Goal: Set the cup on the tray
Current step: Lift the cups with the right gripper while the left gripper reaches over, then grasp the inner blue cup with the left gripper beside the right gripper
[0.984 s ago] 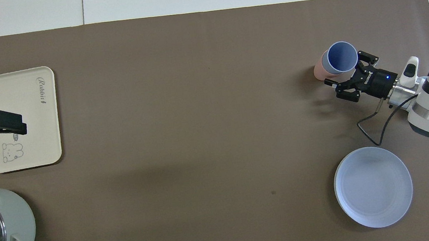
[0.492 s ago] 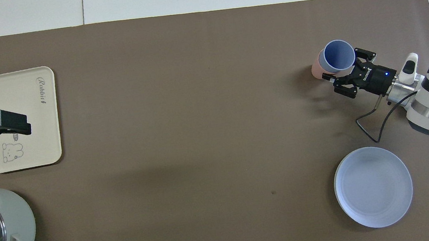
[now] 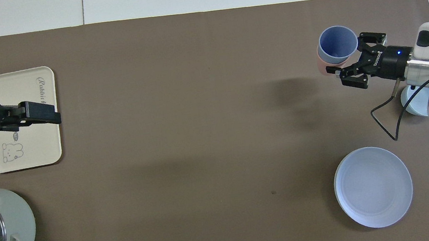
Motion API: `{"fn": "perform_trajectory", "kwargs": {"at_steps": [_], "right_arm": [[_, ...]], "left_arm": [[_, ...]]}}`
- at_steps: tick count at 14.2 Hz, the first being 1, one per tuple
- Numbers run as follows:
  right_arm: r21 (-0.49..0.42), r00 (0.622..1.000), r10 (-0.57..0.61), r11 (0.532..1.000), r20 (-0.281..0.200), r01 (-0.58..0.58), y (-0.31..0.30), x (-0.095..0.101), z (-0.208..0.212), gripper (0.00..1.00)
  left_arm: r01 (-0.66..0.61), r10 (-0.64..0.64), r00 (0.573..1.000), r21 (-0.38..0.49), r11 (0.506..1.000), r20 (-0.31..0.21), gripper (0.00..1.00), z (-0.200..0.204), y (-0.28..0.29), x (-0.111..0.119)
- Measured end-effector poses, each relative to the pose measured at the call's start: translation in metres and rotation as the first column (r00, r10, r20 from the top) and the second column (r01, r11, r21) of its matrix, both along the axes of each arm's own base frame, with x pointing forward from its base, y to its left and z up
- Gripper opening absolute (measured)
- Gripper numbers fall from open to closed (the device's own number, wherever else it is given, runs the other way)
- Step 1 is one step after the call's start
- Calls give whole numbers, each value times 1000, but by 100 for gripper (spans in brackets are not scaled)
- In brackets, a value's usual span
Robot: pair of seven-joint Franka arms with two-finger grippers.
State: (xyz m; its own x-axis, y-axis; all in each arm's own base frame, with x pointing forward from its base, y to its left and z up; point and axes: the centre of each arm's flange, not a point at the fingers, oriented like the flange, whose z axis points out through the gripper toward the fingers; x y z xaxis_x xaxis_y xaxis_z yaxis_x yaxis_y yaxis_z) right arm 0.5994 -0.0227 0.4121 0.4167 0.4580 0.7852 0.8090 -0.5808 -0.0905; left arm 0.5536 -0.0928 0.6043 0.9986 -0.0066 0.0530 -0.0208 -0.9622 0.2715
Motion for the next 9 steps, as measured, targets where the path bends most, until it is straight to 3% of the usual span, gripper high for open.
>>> {"fn": "perform_trajectory", "kwargs": {"at_steps": [4, 7, 9], "right_arm": [[-114, 996, 22, 993, -90, -33, 40, -10, 45, 84], [-229, 986, -19, 973, -164, -19, 80, -20, 96, 84], [-248, 980, -21, 968, -198, -30, 114, -29, 117, 84]], "left_arm": [[-133, 132, 991, -225, 965, -20, 100, -5, -46, 4], [-250, 262, 965, -400, 882, -25, 97, -10, -127, 10], [-283, 307, 951, -462, 841, -24, 96, -18, -186, 4]]}}
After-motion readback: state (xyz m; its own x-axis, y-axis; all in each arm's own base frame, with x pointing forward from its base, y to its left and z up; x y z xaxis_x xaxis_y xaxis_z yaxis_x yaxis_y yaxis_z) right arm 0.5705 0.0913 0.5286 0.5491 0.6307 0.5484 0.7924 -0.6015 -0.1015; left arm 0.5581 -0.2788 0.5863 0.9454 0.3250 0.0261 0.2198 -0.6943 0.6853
